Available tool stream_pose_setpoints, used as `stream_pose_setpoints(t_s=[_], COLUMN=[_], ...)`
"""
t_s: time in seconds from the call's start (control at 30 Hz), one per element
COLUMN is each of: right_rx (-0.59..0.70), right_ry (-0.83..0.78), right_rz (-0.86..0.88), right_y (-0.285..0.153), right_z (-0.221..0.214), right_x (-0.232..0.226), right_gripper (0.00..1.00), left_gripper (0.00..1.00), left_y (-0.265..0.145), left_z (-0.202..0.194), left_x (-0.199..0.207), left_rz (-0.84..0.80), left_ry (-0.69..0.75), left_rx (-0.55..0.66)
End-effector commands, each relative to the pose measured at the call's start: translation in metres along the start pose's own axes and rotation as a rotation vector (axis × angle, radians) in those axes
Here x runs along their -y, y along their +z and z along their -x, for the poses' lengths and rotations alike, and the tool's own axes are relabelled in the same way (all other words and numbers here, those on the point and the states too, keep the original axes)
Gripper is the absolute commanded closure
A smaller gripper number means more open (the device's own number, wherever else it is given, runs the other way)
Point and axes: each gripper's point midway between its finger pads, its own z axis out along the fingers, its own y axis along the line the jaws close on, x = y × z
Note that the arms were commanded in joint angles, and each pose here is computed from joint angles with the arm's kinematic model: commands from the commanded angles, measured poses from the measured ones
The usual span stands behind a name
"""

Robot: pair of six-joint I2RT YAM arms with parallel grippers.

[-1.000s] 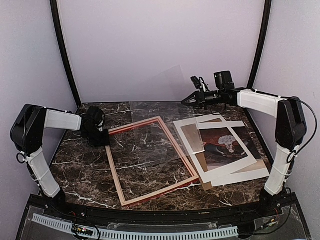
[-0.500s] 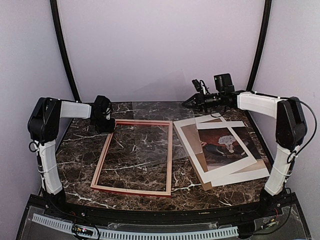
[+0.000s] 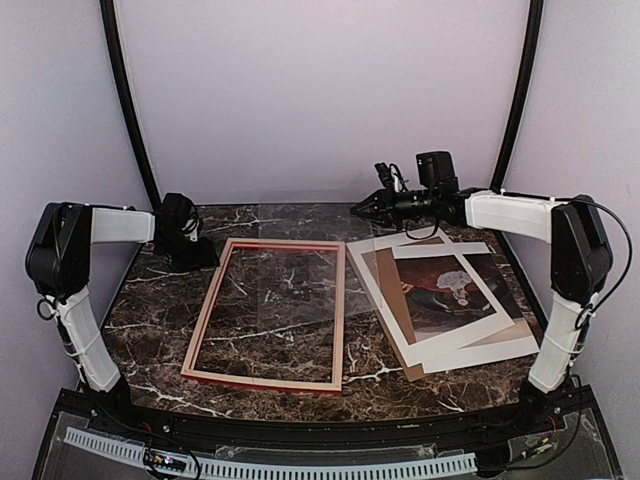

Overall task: Put the photo into the frame
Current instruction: Adjust the frame body at the center of the board.

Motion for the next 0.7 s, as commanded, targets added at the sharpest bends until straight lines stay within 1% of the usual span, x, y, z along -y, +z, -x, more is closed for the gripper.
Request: stream_pose_setpoints(t_s=[0.0,0.1,0.17,0.3,0.4,0.47,0.53,0.57,0.67], right_rx=[0.085,0.089,0.093,0.096,0.089,0.088,0.089,0.090,0.101], right_ry=[-0.059,-0.057,-0.051,-0.046,-0.043,-0.041,-0.035,-0.031,-0.022], right_rz=[0.043,0.063,0.074,0.072,0.068,0.064,0.063,0.068,0.091], right_y=[-0.006,-0.005,-0.006,-0.007,-0.005,-0.004,-0.002,0.000,0.001], right_z=[0.021,0.023,0.024,0.026,0.026,0.026,0.025,0.025,0.025], right_x=[-0.026,-0.030,-0.034,-0.037,-0.039,-0.040,-0.039,-0.041,-0.046], right_gripper=[1.00,1.00,1.00,1.00,1.00,1.00,1.00,1.00,1.00], left_gripper=[0.36,0.29,0.27,0.26,0.28,0.30,0.32,0.33,0.37], left_y=[-0.022,-0.033,-0.038,-0.042,-0.045,-0.047,-0.048,-0.050,-0.054], left_z=[-0.040,-0.065,-0.079,-0.102,-0.115,-0.122,-0.130,-0.132,-0.139], left_x=[0.020,0.025,0.027,0.025,0.030,0.041,0.054,0.064,0.078], left_rz=[-0.146,-0.201,-0.217,-0.229,-0.250,-0.283,-0.331,-0.381,-0.470], left_ry=[-0.094,-0.123,-0.127,-0.149,-0.154,-0.146,-0.140,-0.139,-0.153], left_rx=[-0.043,-0.056,-0.064,-0.078,-0.085,-0.096,-0.119,-0.132,-0.160])
